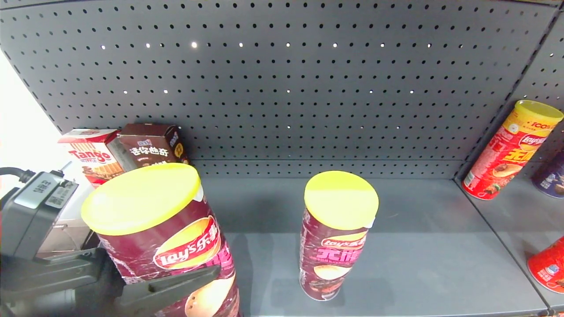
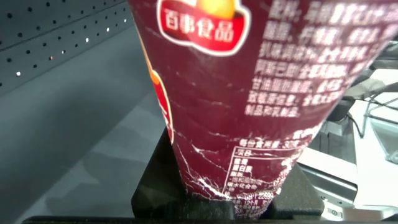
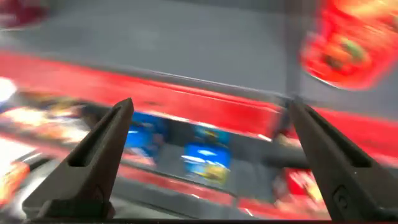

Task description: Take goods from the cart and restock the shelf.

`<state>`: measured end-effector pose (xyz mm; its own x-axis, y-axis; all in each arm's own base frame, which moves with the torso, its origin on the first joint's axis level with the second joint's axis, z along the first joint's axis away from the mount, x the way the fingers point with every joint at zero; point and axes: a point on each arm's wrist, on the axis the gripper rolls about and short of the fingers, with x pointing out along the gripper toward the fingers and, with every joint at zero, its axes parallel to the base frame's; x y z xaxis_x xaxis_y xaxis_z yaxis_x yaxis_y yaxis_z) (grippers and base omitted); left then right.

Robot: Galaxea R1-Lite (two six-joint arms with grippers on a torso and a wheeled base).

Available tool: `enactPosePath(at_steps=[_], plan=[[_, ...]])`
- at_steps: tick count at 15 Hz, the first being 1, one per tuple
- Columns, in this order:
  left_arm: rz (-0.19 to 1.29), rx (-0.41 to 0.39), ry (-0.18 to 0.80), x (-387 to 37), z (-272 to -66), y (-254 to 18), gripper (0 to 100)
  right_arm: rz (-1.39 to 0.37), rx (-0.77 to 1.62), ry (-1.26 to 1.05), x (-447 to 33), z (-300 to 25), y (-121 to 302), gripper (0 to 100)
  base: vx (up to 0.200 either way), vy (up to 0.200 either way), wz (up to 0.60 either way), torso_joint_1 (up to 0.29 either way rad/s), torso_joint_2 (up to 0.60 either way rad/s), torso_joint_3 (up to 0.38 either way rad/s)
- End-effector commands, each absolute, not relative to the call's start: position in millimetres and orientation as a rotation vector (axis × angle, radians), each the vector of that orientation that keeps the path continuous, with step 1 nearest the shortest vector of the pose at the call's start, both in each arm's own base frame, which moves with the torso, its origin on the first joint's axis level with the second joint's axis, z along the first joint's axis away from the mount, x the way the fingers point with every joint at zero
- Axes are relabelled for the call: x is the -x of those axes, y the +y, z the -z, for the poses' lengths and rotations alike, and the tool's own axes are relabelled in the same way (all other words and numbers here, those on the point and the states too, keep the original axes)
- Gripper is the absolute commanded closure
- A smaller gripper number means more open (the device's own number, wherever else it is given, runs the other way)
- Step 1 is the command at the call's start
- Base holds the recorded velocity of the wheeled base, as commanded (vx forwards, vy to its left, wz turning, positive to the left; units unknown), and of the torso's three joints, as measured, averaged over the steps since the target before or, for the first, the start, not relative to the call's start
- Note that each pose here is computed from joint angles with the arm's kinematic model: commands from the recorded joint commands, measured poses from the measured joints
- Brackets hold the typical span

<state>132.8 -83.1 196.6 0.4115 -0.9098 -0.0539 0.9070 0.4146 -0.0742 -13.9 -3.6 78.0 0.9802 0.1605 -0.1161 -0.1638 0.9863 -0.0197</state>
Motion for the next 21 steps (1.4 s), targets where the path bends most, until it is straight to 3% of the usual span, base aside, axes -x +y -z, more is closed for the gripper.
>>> enactPosePath(at_steps=[1, 6, 8, 14, 21], plan=[[1.148, 0.034, 0.07, -131, -200, -83, 100, 0.063, 0.014, 0.036, 20, -76, -1, 0, 0.0, 0.0, 0.0, 0.0, 0.0, 0.0], [1.248, 0.03, 0.066, -122, -203, -96, 100, 0.049, 0.013, 0.011, 22, -76, -1, 0, 0.0, 0.0, 0.0, 0.0, 0.0, 0.0], [1.253, 0.032, 0.033, -126, -215, -99, 100, 0.047, 0.014, 0.011, 22, -76, -1, 0, 0.0, 0.0, 0.0, 0.0, 0.0, 0.0], [1.187, 0.043, 0.024, -156, -234, -114, 100, 0.047, 0.013, 0.011, 22, -76, -1, 0, 0.0, 0.0, 0.0, 0.0, 0.0, 0.0], [1.107, -0.002, 0.09, -192, -236, -117, 100, 0.049, 0.013, 0.011, 22, -76, -1, 0, 0.0, 0.0, 0.0, 0.0, 0.0, 0.0]])
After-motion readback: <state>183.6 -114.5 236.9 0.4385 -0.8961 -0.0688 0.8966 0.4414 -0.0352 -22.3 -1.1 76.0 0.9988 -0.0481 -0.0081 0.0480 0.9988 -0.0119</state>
